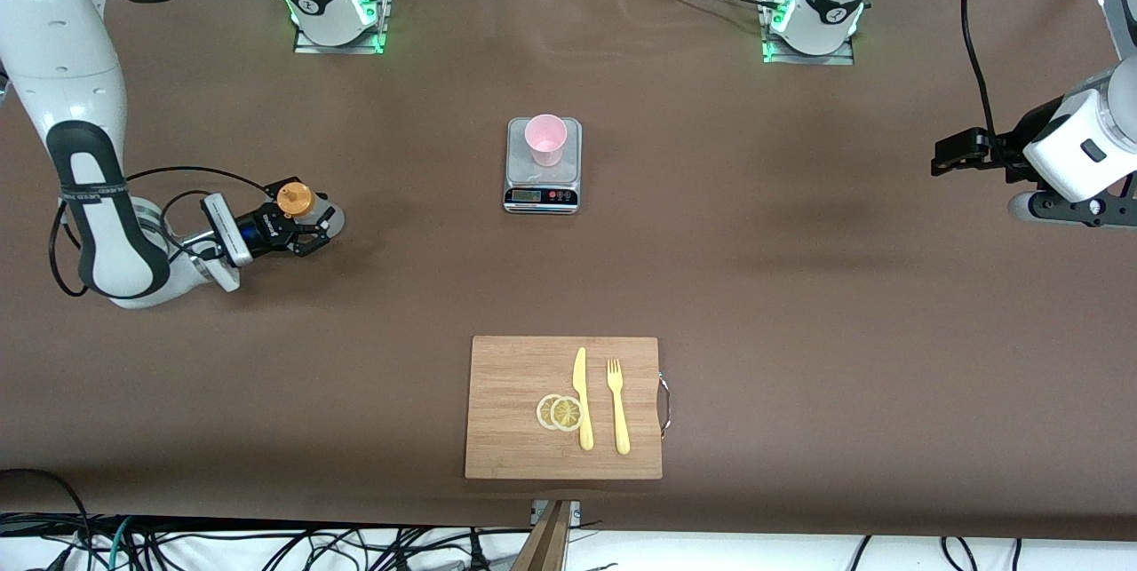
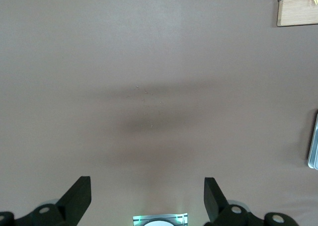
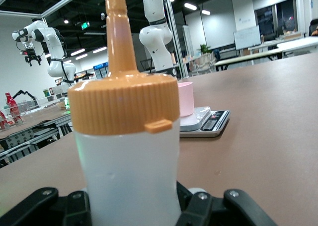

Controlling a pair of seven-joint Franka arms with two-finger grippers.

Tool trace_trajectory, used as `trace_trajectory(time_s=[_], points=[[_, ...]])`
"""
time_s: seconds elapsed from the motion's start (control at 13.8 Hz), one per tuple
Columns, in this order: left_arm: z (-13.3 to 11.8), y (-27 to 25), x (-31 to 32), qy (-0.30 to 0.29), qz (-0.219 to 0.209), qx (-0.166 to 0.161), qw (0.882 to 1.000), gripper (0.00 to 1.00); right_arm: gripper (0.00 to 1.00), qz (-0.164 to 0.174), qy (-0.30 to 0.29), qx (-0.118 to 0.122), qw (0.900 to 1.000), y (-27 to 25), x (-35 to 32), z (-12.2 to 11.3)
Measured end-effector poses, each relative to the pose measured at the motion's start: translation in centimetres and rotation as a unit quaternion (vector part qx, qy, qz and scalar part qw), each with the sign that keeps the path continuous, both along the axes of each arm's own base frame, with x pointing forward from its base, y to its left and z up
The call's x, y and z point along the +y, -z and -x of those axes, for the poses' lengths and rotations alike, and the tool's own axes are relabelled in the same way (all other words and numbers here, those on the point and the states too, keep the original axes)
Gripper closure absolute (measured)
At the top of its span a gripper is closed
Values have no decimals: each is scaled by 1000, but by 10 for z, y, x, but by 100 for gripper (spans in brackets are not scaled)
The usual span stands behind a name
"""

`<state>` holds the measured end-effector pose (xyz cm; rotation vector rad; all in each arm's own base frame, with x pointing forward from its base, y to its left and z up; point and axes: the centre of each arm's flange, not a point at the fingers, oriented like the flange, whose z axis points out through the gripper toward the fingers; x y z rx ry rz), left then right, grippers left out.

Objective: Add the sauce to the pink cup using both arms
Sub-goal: 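Carry the sauce bottle back to its spot with the right gripper, then lower the bottle onto the table and open the right gripper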

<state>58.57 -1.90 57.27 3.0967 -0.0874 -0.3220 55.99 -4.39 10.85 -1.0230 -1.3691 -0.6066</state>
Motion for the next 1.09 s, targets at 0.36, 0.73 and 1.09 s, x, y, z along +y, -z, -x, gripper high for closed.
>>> trace_trajectory(time_s=[0.36,0.73,1.09], points=[[0,0,0,0,0,0,1000,0,70,-21,5,6,1000,24,-1,11],[0,0,0,0,0,0,1000,0,26,-24,6,8,1000,24,-3,12],[0,0,0,0,0,0,1000,0,0,-20,7,5,1000,22,-8,9]])
